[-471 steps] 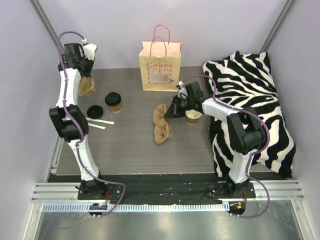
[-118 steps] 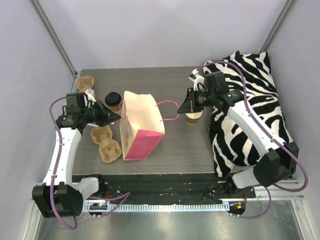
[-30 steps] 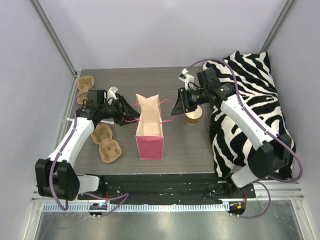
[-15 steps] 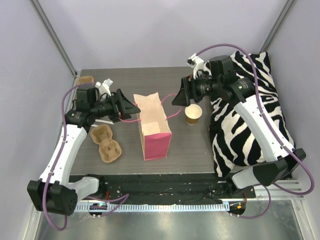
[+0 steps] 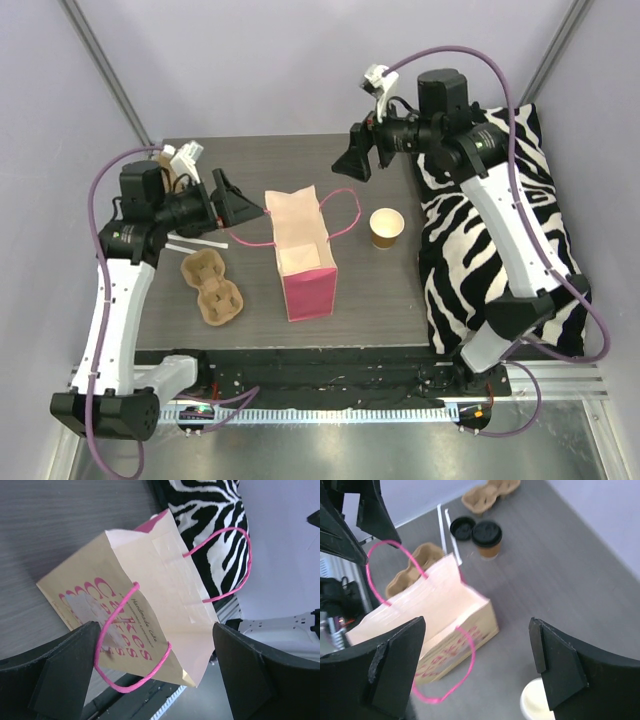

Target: Pack the takeout coffee

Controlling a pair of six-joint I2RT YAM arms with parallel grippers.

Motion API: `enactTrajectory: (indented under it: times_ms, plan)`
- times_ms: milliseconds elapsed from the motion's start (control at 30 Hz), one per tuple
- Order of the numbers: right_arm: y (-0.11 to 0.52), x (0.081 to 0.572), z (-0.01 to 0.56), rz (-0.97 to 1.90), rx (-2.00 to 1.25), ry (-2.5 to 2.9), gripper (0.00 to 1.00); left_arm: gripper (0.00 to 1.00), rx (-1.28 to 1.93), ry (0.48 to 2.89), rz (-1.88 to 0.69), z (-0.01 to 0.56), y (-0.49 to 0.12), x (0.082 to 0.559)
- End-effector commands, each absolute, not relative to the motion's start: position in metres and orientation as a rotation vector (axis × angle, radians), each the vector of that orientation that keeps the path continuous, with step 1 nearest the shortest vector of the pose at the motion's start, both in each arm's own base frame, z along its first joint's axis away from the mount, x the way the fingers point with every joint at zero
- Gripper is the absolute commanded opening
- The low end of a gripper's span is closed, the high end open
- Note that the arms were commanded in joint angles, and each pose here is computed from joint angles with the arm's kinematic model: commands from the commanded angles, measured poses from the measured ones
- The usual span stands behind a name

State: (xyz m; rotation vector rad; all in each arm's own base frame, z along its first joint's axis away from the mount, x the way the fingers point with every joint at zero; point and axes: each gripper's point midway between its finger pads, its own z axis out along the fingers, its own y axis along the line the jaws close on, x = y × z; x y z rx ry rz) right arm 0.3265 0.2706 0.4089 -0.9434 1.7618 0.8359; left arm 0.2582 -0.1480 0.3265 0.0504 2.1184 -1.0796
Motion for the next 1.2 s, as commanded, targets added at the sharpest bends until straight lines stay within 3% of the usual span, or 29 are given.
enactTrajectory:
  times_ms: [0,367,633,833,867,1133,1167]
  plan:
    - [0.293,0.346,0.441,0.670,-1.163,1.487,0.94,1.00,0.055,2.034,-1.042,0.350,-0.116,0.262]
    - [0.357,0.348,0.353,0.461,-1.564,1.458,0.97,1.00,-0.104,2.251,-0.715,0.308,-0.025,0.262]
    - [0.369,0.369,0.326,0.413,-1.601,1.476,0.94,1.00,-0.174,2.393,-0.746,0.262,-0.004,0.253]
    - [0.371,0.366,0.308,0.436,-1.654,1.494,0.74,1.00,-0.183,2.477,-0.625,0.233,0.019,0.262]
    - [0.372,0.365,0.305,0.441,-1.663,1.493,0.66,1.00,-0.167,2.481,-0.612,0.230,0.022,0.264]
    - [0.376,0.360,0.299,0.460,-1.698,1.481,0.33,1.00,0.018,2.626,-0.442,0.171,0.058,0.272]
    - [0.376,0.359,0.299,0.460,-1.700,1.482,0.23,1.00,0.060,2.630,-0.423,0.165,0.062,0.275]
